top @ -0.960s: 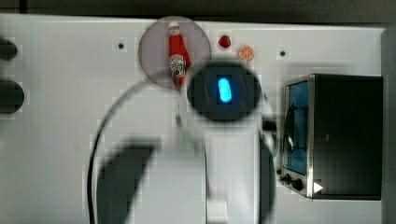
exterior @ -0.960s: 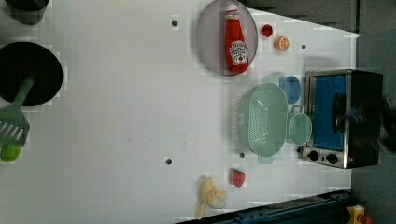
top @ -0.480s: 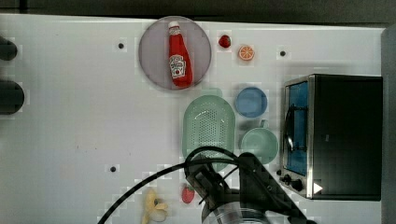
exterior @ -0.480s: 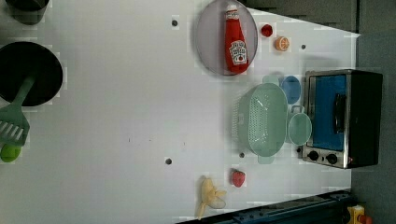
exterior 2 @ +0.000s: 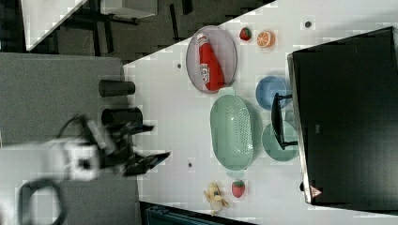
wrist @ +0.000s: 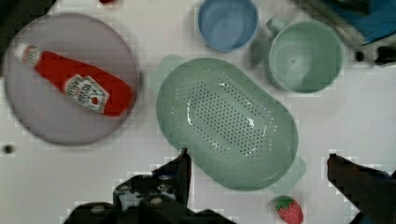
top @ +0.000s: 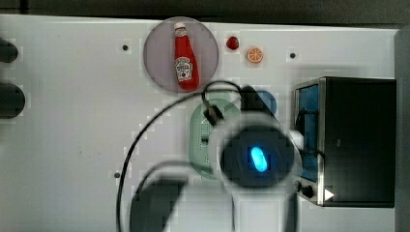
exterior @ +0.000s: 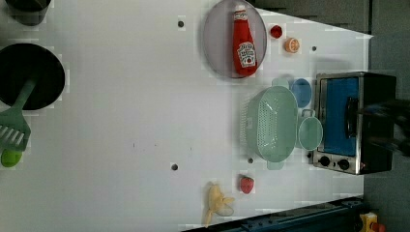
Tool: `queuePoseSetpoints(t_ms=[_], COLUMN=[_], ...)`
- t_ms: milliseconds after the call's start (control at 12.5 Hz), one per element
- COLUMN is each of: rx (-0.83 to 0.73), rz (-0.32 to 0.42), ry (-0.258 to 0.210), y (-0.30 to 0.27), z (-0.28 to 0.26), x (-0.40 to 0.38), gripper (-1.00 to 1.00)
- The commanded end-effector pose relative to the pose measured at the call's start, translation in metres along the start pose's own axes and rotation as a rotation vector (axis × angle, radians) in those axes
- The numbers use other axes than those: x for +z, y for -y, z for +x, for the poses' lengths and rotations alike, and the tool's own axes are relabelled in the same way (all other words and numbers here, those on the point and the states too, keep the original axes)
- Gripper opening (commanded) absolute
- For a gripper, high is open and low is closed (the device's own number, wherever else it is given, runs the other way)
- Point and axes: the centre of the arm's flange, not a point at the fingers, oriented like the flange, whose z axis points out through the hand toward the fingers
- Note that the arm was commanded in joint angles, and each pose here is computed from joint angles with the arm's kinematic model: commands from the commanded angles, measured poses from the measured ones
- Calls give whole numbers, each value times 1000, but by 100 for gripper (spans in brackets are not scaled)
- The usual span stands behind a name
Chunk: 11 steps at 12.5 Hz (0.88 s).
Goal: Drag strainer right to left.
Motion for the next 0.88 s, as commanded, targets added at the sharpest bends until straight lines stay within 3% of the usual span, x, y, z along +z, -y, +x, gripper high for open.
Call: queuePoseSetpoints(t_ms=[80, 880], rx=[182, 556], rz=[-111, -63], ry=[71, 23], y=[14, 35], z=[-2, -24], x=[85, 294], gripper=[100, 100])
